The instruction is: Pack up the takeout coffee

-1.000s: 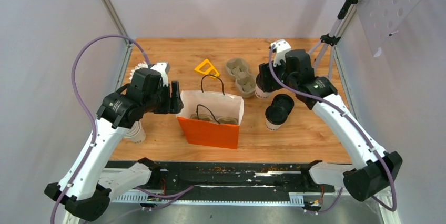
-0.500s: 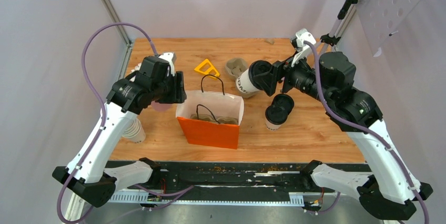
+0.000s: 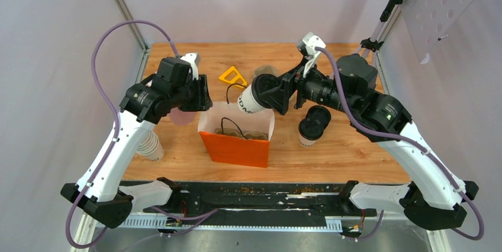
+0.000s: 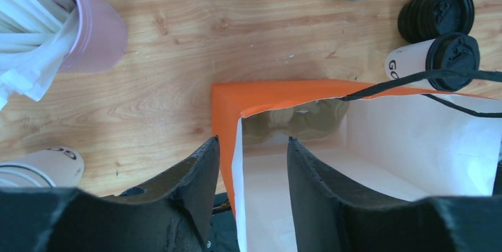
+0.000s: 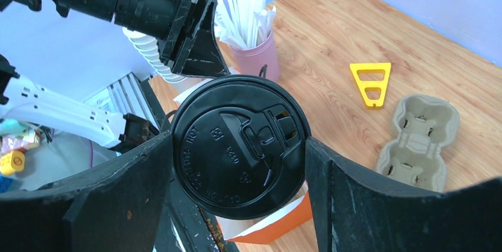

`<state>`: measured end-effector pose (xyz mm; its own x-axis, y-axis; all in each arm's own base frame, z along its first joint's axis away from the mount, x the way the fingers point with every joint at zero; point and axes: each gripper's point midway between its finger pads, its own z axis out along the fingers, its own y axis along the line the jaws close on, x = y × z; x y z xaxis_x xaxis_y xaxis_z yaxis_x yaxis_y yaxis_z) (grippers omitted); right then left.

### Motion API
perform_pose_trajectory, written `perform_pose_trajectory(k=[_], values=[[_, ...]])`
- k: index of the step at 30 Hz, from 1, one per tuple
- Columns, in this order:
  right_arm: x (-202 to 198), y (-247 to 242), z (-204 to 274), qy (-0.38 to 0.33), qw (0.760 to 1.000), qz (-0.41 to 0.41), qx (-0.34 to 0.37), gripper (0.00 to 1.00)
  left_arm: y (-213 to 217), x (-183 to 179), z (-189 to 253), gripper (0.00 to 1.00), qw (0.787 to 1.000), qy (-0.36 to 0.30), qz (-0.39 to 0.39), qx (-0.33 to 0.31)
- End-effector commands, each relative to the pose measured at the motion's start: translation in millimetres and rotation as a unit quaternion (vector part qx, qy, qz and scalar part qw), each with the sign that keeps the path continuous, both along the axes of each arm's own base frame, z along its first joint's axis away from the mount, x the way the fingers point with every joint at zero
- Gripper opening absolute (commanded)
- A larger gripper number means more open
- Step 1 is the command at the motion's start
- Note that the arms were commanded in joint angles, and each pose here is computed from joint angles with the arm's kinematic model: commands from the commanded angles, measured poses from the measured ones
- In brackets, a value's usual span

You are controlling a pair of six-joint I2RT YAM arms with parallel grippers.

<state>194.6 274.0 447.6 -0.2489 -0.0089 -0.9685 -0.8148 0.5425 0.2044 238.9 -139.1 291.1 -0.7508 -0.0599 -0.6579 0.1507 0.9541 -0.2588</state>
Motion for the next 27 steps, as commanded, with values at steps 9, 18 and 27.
perform_pose_trajectory(k=[9, 18, 27], values=[[-1.7, 36.3, -10.8, -0.054, 0.995, 0.086, 0.0, 0.72, -8.2, -10.1, -8.2, 0.54, 0.999, 0.024, -0.014, -0.024], [-9.2, 54.1, -56.6, -0.034, 0.991, 0.119, -0.045, 0.71, 2.2, -23.3, -11.0, 0.63, 0.999, 0.038, -0.019, -0.002], [-9.3, 72.6, -86.3, -0.075, 0.985, 0.117, -0.101, 0.71, -9.3, -24.8, -16.7, 0.35, 0.998, 0.03, -0.058, -0.02]])
